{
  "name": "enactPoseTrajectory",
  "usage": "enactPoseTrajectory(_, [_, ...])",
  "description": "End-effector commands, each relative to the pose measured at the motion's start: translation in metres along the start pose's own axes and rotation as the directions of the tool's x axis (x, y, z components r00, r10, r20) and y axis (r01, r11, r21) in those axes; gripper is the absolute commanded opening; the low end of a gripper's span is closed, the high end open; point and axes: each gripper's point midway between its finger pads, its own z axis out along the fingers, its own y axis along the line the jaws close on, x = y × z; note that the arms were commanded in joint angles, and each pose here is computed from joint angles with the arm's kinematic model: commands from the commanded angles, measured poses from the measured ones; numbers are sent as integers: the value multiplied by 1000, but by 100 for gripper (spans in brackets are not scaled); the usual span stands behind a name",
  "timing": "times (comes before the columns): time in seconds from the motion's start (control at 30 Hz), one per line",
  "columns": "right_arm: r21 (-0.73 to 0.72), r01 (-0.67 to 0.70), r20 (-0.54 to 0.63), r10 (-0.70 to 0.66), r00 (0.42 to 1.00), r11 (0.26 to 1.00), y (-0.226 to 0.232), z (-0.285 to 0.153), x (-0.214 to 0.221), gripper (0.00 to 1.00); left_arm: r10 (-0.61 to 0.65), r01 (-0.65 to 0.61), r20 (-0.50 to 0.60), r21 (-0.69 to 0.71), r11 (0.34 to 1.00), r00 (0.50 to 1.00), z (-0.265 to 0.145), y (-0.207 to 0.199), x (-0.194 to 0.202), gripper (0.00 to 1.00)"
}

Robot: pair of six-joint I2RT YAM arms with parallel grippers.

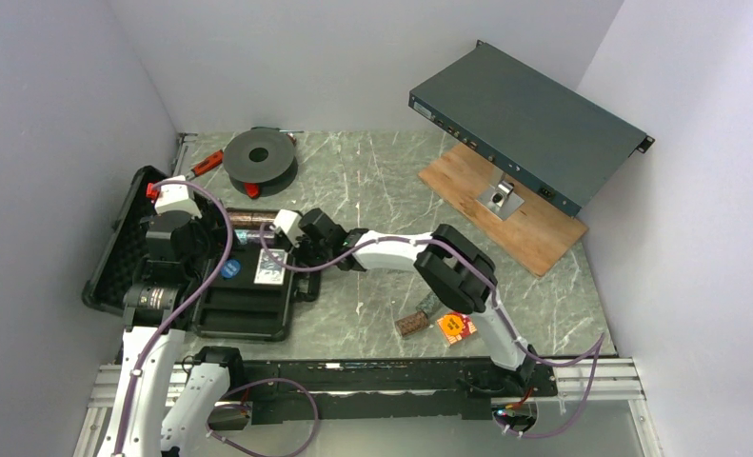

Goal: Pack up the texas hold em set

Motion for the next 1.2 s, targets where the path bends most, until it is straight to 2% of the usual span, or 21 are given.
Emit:
enactPoseTrajectory(0.0, [238, -19, -206, 69, 976, 971, -88, -42, 72, 0, -17, 16, 23, 17, 1000, 1000, 1, -5, -8, 98])
enactPoseTrajectory(0.37, [269, -5, -270, 81, 960, 963, -126, -83, 113, 0, -13, 13, 14, 19, 1000, 1000, 4, -6, -7, 97])
enactPoseTrajectory(0.43, [277, -30, -271, 108, 956, 960, -132, -86, 114, 9, -14, 14, 15, 22, 1000, 1000, 4, -6, -7, 97])
enactPoseTrajectory(0.53, [309, -47, -249, 128, 960, 950, -141, -88, 106, 34, -14, 14, 18, 25, 1000, 1000, 3, -6, -7, 97])
enactPoseTrajectory(0.77, [338, -63, -219, 144, 965, 939, -151, -95, 81, 63, -18, 17, 27, 18, 1000, 999, 0, -4, -9, 98])
enactPoseTrajectory(0.87, [341, -87, -190, 159, 969, 936, -151, -106, 68, 73, -21, 20, 31, 20, 1000, 999, -1, -4, -9, 98])
enactPoseTrajectory(0.97, [349, -135, -155, 199, 968, 927, -148, -122, 57, 78, -21, 21, 33, 23, 1000, 999, -2, -5, -9, 98])
enactPoseTrajectory(1.17, [370, -273, -61, 316, 947, 888, -139, -157, 41, 83, -20, 20, 30, 27, 999, 999, -2, -6, -10, 98])
